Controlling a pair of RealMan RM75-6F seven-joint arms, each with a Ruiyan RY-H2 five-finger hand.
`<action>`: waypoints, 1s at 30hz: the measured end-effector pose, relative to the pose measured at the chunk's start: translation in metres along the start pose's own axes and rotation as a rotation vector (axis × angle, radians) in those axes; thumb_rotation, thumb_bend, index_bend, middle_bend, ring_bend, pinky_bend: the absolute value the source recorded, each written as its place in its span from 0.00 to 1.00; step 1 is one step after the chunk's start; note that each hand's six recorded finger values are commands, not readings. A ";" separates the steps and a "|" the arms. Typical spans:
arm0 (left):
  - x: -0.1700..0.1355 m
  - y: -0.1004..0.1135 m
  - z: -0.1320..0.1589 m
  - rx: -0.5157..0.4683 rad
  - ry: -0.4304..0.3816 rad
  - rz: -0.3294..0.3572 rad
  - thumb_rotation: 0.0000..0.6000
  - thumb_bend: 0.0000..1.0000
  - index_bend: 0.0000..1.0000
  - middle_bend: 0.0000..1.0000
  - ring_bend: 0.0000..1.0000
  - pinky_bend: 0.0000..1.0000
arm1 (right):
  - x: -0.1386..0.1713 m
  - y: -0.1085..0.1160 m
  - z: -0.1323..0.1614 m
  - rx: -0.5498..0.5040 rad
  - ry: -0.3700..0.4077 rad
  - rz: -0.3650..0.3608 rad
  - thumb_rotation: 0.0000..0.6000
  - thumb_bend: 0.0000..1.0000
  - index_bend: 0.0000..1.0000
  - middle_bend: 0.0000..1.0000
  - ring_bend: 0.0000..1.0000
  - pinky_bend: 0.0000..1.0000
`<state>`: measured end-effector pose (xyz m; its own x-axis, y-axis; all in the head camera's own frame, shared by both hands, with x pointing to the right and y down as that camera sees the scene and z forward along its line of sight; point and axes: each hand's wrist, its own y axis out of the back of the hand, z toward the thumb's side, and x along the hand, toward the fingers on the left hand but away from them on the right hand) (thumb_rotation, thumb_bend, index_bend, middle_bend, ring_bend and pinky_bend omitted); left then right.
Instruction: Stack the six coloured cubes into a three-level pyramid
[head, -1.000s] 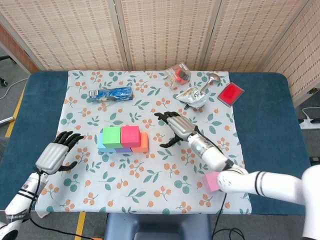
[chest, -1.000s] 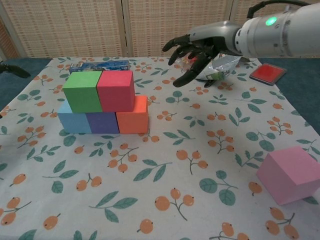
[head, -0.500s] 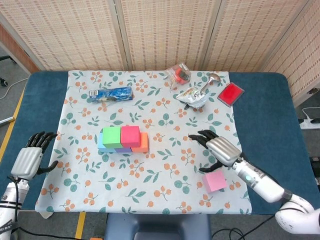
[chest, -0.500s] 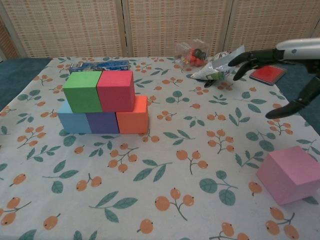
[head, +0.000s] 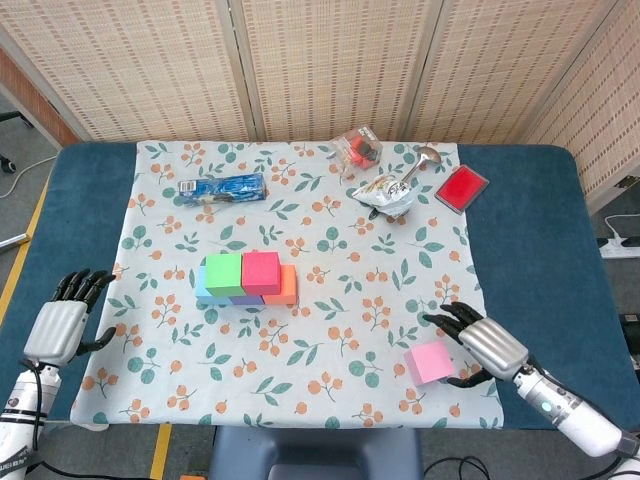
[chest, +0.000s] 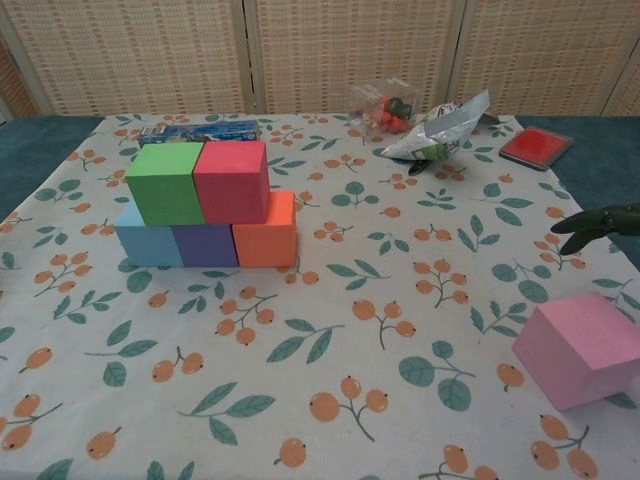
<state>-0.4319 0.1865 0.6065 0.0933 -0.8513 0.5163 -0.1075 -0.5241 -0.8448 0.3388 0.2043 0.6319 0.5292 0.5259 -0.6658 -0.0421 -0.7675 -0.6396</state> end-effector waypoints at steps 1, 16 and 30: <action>0.000 0.001 0.000 -0.001 -0.001 0.002 1.00 0.29 0.15 0.10 0.00 0.06 | 0.000 -0.003 0.000 0.011 0.007 0.003 0.83 0.00 0.03 0.15 0.00 0.00; -0.003 0.006 0.003 -0.040 -0.022 0.019 1.00 0.29 0.15 0.10 0.00 0.06 | -0.016 -0.032 0.001 0.107 0.050 0.016 0.92 0.10 0.28 0.22 0.05 0.02; -0.006 0.004 0.002 -0.015 -0.039 0.016 1.00 0.29 0.15 0.10 0.00 0.06 | -0.065 0.056 0.048 -0.003 0.162 -0.155 1.00 0.18 0.38 0.31 0.14 0.09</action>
<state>-0.4311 0.1896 0.5997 0.1304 -0.8584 0.4961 -0.1237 -0.5106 -0.8509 0.2619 0.1451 0.6211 0.6588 0.5717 -0.4891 0.0529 -0.6836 -0.7279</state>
